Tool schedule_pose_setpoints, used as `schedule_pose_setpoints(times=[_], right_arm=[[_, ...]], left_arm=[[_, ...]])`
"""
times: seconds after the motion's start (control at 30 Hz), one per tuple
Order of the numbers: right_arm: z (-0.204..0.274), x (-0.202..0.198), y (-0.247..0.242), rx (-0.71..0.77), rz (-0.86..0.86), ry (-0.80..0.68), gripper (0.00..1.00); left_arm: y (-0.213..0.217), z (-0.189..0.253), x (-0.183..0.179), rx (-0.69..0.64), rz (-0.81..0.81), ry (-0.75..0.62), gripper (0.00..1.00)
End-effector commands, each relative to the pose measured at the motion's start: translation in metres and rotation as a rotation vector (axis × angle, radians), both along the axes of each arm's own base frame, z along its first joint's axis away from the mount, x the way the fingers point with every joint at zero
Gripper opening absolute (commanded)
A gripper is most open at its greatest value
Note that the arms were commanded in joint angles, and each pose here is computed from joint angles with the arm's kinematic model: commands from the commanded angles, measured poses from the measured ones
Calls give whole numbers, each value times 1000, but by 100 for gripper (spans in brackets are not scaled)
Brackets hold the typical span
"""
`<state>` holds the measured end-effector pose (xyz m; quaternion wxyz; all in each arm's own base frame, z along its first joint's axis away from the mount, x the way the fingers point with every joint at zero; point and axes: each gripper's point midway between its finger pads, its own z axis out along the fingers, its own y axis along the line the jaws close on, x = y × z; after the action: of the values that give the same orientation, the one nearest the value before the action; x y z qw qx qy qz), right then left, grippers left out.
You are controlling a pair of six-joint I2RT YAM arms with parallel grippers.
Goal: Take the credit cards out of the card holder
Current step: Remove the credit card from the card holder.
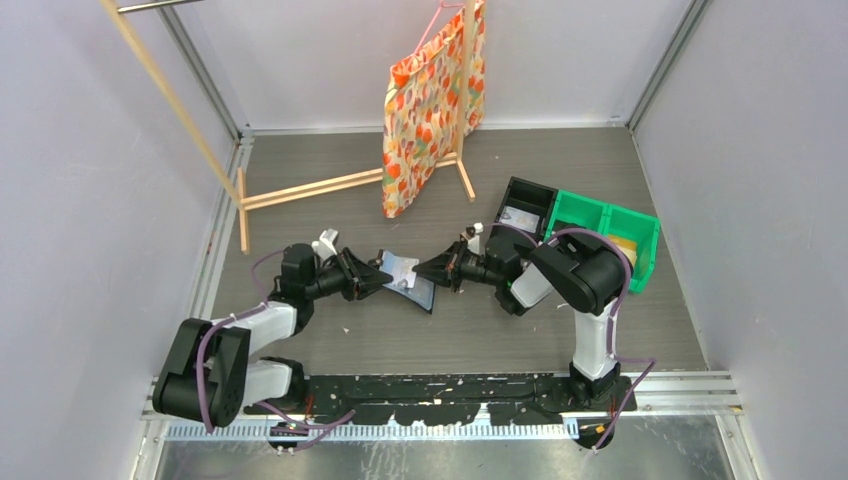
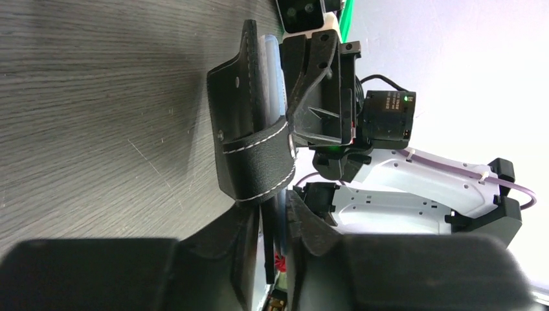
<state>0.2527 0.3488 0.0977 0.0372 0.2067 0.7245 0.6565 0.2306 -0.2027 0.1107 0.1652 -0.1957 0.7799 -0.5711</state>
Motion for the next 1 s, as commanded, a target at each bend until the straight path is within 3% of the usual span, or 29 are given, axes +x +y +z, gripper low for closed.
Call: schedule_pose_setpoints(times=[0.0,0.1,0.97], right_arm=[[23,-2,10,63,39,-81,1],[24,-2,11,64,43,-84,1],[-11,-10,-22,1,-27,-29,1]], left_arm=[[-3,16,7,-15,-31,-81,17],[-3,15,8,-12,-26,-76,1],[4,18,10,21,30,-85,1]])
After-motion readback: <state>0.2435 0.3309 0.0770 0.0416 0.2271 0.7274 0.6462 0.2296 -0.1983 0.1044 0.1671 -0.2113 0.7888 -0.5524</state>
